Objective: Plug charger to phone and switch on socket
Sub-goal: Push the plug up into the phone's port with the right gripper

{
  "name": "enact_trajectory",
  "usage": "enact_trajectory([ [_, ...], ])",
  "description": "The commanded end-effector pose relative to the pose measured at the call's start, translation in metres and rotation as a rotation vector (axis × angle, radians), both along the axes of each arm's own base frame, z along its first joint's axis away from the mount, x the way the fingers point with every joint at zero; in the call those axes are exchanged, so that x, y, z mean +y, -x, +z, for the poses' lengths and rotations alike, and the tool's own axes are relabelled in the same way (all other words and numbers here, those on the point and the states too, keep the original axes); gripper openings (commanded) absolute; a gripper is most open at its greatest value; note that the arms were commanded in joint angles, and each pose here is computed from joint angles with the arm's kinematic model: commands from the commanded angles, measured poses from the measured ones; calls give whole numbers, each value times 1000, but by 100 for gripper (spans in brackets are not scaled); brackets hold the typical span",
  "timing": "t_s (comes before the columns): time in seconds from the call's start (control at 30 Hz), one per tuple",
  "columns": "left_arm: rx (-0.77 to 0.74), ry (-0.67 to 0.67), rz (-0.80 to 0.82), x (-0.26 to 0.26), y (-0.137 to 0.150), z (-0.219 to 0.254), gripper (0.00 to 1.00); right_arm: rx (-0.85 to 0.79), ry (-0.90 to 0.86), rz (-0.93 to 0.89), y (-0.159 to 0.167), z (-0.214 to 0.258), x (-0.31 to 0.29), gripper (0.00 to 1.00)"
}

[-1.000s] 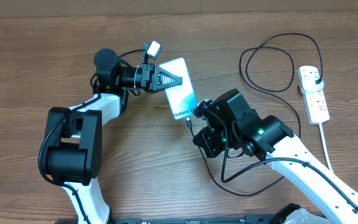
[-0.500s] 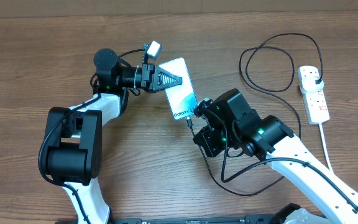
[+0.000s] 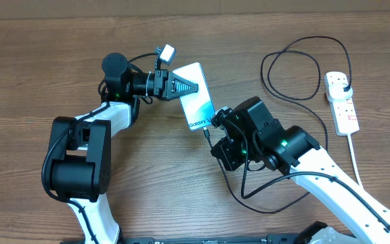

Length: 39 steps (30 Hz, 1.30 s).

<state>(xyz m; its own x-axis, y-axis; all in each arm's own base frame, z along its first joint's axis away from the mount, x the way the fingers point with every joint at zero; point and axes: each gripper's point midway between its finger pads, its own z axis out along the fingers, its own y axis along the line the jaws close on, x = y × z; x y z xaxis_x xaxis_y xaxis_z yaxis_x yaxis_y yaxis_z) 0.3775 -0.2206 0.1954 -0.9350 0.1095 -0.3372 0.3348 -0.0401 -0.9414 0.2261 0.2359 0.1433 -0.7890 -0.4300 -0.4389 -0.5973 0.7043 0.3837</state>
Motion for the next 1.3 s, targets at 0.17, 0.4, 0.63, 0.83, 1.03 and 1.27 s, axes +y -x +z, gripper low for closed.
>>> enact_trajectory([
  [0.17, -80, 9, -30, -5, 2, 8, 4, -41, -12, 4, -7, 10, 4, 4],
  [0.4, -80, 9, -30, -5, 2, 8, 4, -34, -15, 7, -5, 10, 4, 4],
  [0.63, -80, 9, -30, -5, 2, 8, 4, -22, -6, 7, -3, 9, 3, 4],
  [0.83, -80, 9, -30, -5, 2, 8, 4, -26, -9, 7, -4, 9, 3, 4],
  [1.03, -81, 9, -30, -5, 2, 8, 4, -22, -6, 7, -3, 9, 3, 4],
  [1.27, -104, 12, -28, -4, 2, 8, 4, -15, -2, 7, -2, 8, 2, 4],
])
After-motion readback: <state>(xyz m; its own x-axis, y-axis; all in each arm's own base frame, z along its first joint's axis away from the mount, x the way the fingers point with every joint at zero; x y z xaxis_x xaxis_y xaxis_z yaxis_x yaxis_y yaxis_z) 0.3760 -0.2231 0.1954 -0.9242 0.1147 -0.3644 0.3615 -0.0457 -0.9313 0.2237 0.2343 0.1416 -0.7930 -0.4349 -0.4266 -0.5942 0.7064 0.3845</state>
